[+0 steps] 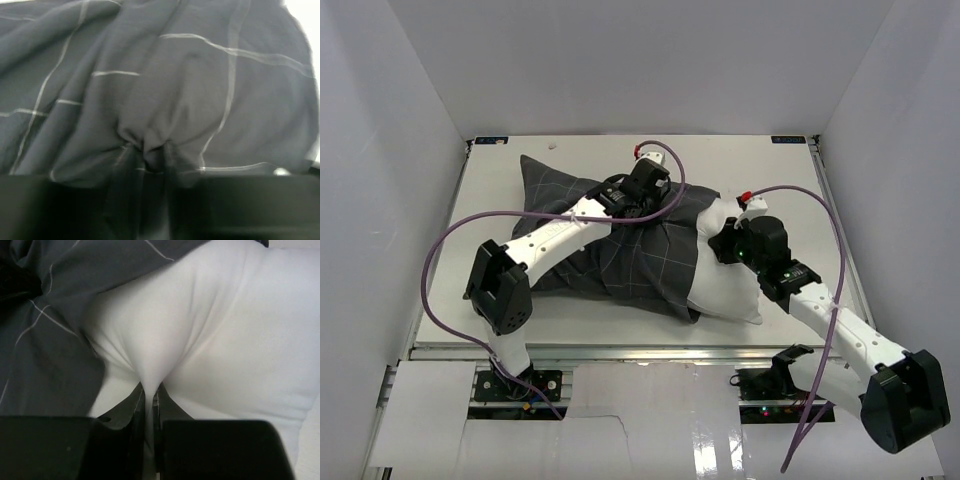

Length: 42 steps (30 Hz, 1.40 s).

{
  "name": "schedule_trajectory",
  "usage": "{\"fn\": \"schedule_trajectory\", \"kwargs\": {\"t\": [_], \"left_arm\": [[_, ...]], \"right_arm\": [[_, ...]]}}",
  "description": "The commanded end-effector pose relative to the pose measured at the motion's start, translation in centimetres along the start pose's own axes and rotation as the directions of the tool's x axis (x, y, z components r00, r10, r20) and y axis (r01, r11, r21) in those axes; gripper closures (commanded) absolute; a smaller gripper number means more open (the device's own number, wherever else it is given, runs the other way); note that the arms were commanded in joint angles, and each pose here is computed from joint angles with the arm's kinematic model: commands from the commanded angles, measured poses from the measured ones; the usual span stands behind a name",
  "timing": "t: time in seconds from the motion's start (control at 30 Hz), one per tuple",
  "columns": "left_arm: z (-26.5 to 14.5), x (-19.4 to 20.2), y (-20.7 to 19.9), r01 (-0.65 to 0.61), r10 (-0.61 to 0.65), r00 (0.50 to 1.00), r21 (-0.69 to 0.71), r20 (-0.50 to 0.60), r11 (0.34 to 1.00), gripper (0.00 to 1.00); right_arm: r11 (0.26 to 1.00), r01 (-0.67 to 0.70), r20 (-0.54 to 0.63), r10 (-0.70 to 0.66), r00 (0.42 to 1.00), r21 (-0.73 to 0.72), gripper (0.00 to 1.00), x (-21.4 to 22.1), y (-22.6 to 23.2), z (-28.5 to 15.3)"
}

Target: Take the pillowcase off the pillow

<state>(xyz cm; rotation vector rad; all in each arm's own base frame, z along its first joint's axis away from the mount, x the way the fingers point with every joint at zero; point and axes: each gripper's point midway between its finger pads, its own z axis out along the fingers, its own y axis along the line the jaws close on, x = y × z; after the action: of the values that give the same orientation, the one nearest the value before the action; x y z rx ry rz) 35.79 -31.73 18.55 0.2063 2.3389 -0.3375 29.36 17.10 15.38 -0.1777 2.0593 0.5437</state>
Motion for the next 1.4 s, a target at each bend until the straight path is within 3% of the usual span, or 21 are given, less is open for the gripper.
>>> {"fn": "schedule_trajectory", "kwargs": {"t": [0.0, 0.03, 0.2, 0.3, 0.47, 0.57, 0.67, 0.7, 0.73, 0.8, 0.83, 0.9, 1.1, 1.2, 1.37], "left_arm": [[-0.2, -1.8, 1.2, 0.037, -0.031, 0.997, -0.097, 0.063, 0.995, 0.75], [-0.3, -2.3, 1.6, 0.047, -0.038, 0.996, -0.120, 0.081, 0.992, 1.00], [-3.7, -6.7, 6.4, 0.146, -0.084, 0.975, -0.306, 0.206, 0.941, 1.00], [-6.3, -8.7, 9.2, 0.223, -0.134, 0.953, -0.328, 0.271, 0.918, 1.00], [-8.1, -7.9, 14.7, 0.323, -0.214, 0.928, -0.373, 0.305, 0.870, 1.00], [-7.3, -5.8, 16.9, 0.321, -0.218, 0.936, -0.417, 0.277, 0.850, 1.00], [-6.6, -4.8, 17.0, 0.315, -0.228, 0.939, -0.380, 0.258, 0.870, 1.00], [-7.3, -5.2, 16.1, 0.262, -0.184, 0.950, -0.326, 0.251, 0.909, 0.95], [-7.0, -4.7, 13.0, 0.213, -0.182, 0.964, -0.156, 0.192, 0.964, 0.55], [-8.5, -4.2, 9.5, 0.121, -0.131, 0.974, 0.064, 0.183, 0.991, 0.23], [-9.4, -3.3, 6.9, 0.082, -0.113, 0.985, 0.214, 0.132, 0.973, 0.07], [-10.6, -2.1, 6.4, 0.060, -0.089, 0.990, 0.243, 0.112, 0.968, 0.04], [-15.8, -1.3, 12.2, 0.071, -0.065, 0.978, -0.023, 0.199, 0.997, 0.02], [-17.2, 0.0, 12.5, 0.064, -0.060, 0.978, -0.010, 0.201, 0.998, 0.06], [-15.3, 4.3, 12.1, 0.073, -0.079, 0.988, 0.053, 0.136, 0.996, 0.12]], "right_arm": [[0.993, -0.018, -0.025, 0.021, 0.999, 0.113, 0.92, 2.4, -2.4, -0.8], [0.991, -0.025, -0.008, 0.026, 1.000, 0.130, 0.92, 2.2, -2.7, -1.1], [0.977, -0.079, 0.129, 0.054, 0.990, 0.197, 0.92, 0.6, -4.0, -3.3], [0.966, -0.104, 0.184, 0.061, 0.981, 0.235, 0.92, -0.1, -4.7, -4.5], [0.957, -0.139, 0.237, 0.078, 0.968, 0.255, 0.92, -0.8, -5.2, -5.5], [0.952, -0.156, 0.255, 0.088, 0.963, 0.262, 0.92, -1.1, -5.3, -5.7], [0.953, -0.167, 0.286, 0.091, 0.954, 0.251, 0.92, -2.4, -5.0, -5.8], [0.957, -0.169, 0.305, 0.092, 0.948, 0.237, 0.92, -3.5, -4.5, -5.9], [0.959, -0.165, 0.313, 0.088, 0.946, 0.229, 0.92, -4.2, -4.2, -5.9], [0.959, -0.160, 0.320, 0.080, 0.944, 0.233, 0.92, -6.3, -3.7, -5.4], [0.959, -0.159, 0.320, 0.078, 0.944, 0.233, 0.92, -7.1, -3.5, -5.1], [0.957, -0.145, 0.289, 0.069, 0.955, 0.250, 0.92, -8.1, -3.3, -3.7], [0.953, -0.168, 0.251, 0.103, 0.962, 0.253, 0.92, -14.5, -3.3, -0.7], [0.948, -0.196, 0.254, 0.131, 0.958, 0.251, 0.92, -16.2, -4.5, 0.3], [0.903, -0.301, 0.226, 0.238, 0.944, 0.307, 0.92, -15.5, -9.4, 1.8]]}}
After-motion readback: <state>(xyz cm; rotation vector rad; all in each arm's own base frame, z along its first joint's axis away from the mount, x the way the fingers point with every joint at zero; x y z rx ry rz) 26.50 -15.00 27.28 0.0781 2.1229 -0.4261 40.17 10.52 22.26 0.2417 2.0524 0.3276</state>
